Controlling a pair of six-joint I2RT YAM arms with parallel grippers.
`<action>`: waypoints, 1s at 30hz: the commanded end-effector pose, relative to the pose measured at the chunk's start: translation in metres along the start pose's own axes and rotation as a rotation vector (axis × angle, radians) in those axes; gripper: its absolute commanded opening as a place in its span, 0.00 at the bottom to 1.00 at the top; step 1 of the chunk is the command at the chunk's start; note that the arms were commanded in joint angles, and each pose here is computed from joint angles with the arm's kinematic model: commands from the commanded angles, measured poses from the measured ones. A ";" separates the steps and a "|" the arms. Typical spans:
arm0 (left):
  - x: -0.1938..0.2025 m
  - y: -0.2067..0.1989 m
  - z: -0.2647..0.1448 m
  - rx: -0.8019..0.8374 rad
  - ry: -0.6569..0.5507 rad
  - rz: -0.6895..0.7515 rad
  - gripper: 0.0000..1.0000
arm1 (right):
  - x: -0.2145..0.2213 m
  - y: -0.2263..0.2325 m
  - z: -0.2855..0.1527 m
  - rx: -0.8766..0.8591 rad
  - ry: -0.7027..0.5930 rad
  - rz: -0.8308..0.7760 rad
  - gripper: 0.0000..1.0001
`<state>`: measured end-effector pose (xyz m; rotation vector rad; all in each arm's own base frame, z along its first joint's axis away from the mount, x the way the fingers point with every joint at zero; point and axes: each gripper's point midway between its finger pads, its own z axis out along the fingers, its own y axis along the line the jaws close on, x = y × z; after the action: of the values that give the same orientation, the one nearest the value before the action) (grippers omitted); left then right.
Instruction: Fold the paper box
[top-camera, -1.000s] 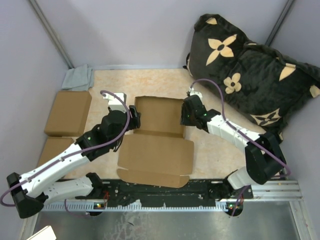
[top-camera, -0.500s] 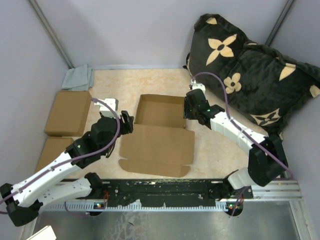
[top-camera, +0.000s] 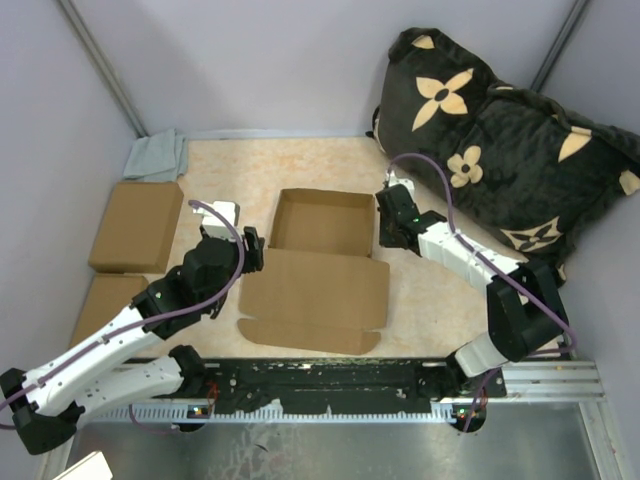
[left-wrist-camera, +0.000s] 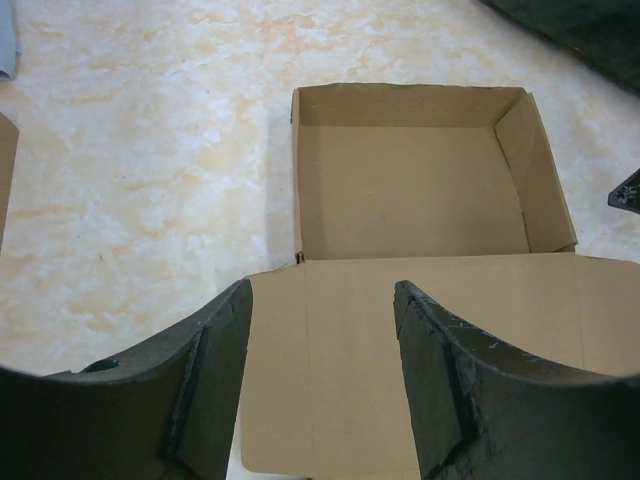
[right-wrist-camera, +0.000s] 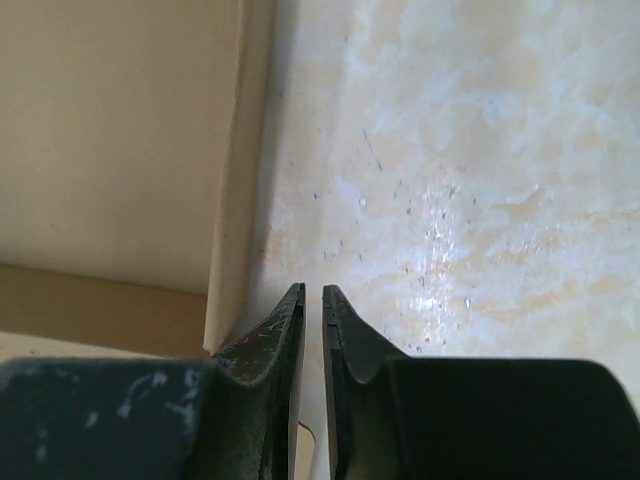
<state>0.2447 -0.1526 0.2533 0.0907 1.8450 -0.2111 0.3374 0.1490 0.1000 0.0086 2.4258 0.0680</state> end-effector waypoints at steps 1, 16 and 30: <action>0.002 0.006 -0.002 -0.005 0.002 0.033 0.65 | 0.020 0.006 -0.001 -0.043 0.067 -0.060 0.13; 0.012 0.004 0.002 0.011 0.012 0.082 0.65 | 0.026 0.118 -0.052 -0.431 0.064 -0.153 0.11; 0.013 0.013 0.000 -0.012 -0.013 0.087 0.65 | -0.095 0.119 -0.013 -0.300 -0.119 -0.348 0.48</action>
<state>0.2405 -0.1453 0.2309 0.1894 1.8601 -0.1422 0.3494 0.2666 0.1864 -0.4421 2.2729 0.3389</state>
